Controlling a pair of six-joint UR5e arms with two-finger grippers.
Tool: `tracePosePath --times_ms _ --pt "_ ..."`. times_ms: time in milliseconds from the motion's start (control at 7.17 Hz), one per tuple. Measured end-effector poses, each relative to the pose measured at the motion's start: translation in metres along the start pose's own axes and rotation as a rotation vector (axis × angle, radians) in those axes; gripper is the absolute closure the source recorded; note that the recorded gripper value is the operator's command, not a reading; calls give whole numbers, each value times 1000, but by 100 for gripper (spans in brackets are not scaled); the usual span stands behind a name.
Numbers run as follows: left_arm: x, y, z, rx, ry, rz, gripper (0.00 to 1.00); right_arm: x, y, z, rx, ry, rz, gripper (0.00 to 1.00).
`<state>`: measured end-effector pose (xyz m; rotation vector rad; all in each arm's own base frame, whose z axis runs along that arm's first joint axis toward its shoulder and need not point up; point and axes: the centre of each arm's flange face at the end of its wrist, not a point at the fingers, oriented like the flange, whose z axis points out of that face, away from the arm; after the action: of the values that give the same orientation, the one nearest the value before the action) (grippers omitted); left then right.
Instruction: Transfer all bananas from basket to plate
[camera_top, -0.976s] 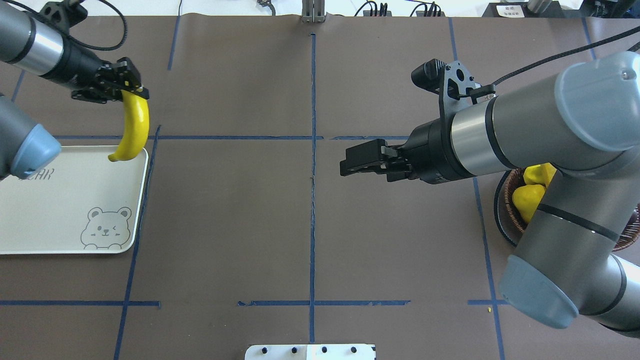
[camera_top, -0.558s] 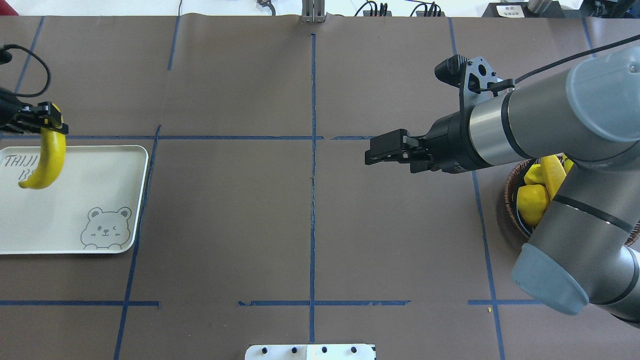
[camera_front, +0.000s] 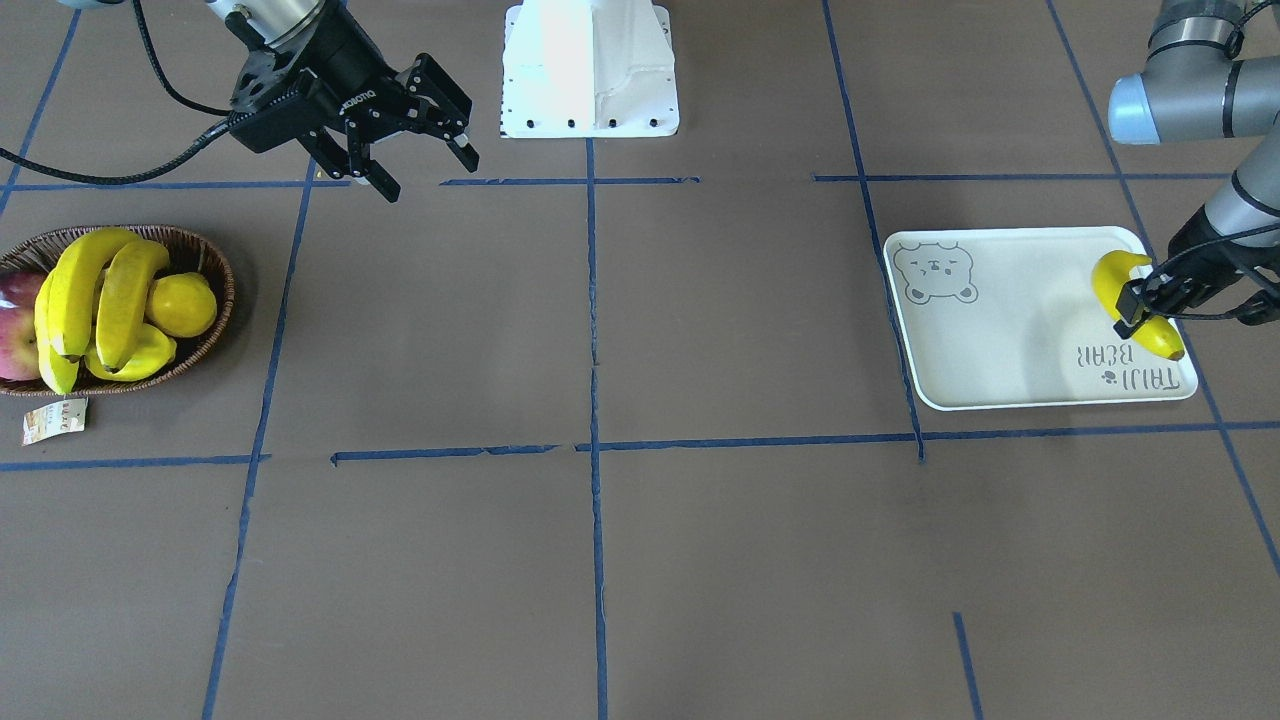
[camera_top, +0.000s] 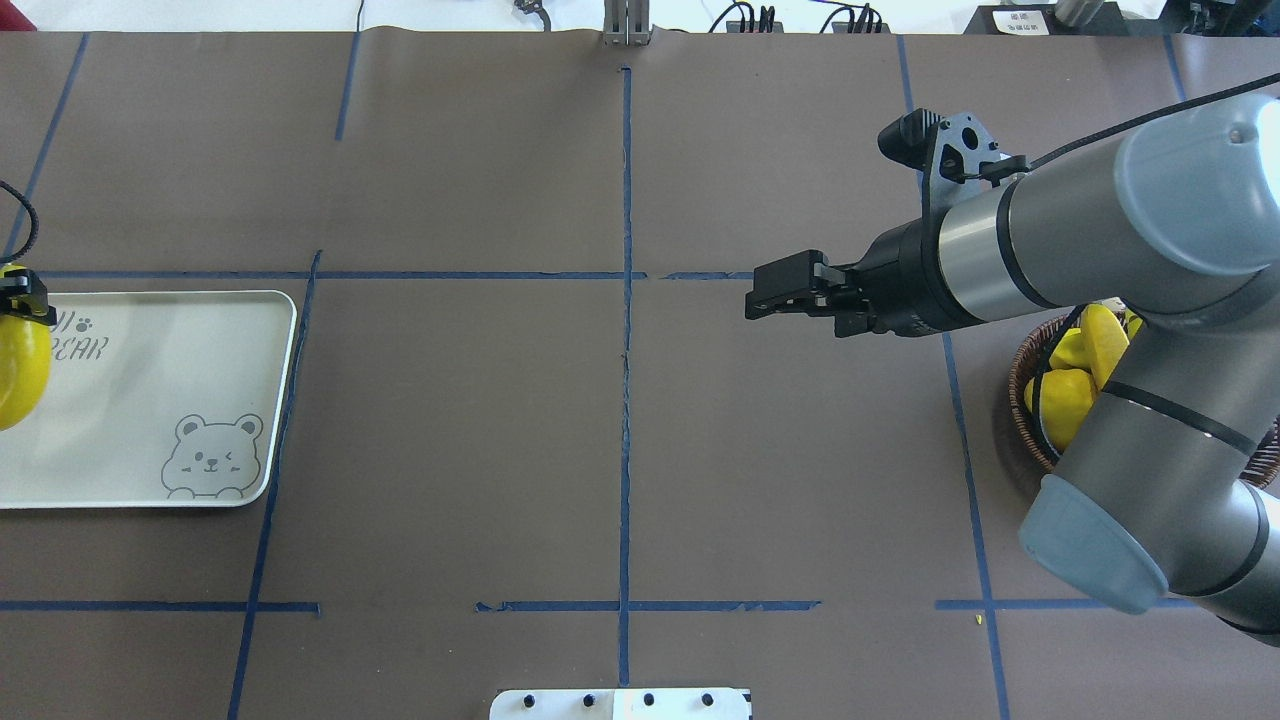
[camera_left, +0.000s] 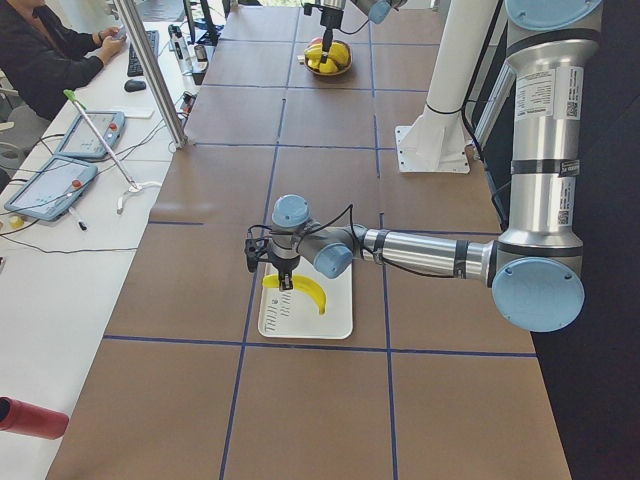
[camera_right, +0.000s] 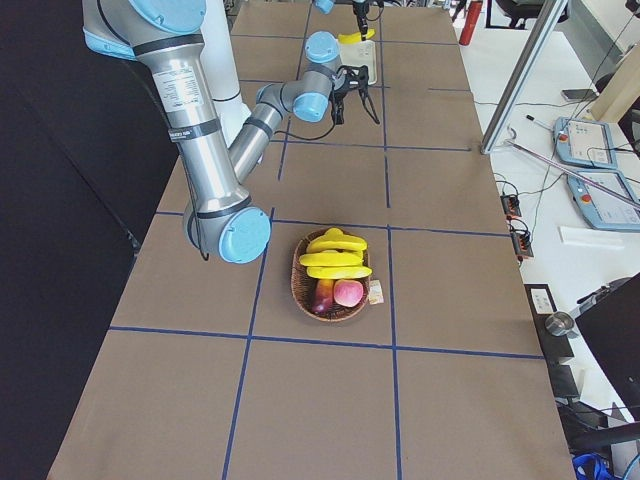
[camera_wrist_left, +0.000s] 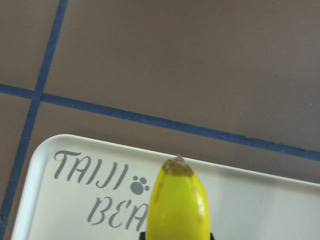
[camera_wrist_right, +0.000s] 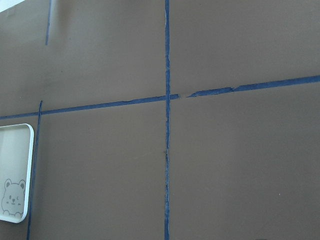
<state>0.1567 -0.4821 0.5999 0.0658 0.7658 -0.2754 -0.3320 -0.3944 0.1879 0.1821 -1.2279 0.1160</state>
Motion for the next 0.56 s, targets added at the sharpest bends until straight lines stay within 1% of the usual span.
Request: tracePosePath --times_ms 139,418,558 --pt "-1 4 9 -7 -14 6 1 1 0 0 0 2 1 0" --pt "3 12 21 -21 -19 28 1 4 -1 0 2 7 4 0" --pt "7 14 20 -14 -1 43 1 11 -4 -1 4 17 10 0"
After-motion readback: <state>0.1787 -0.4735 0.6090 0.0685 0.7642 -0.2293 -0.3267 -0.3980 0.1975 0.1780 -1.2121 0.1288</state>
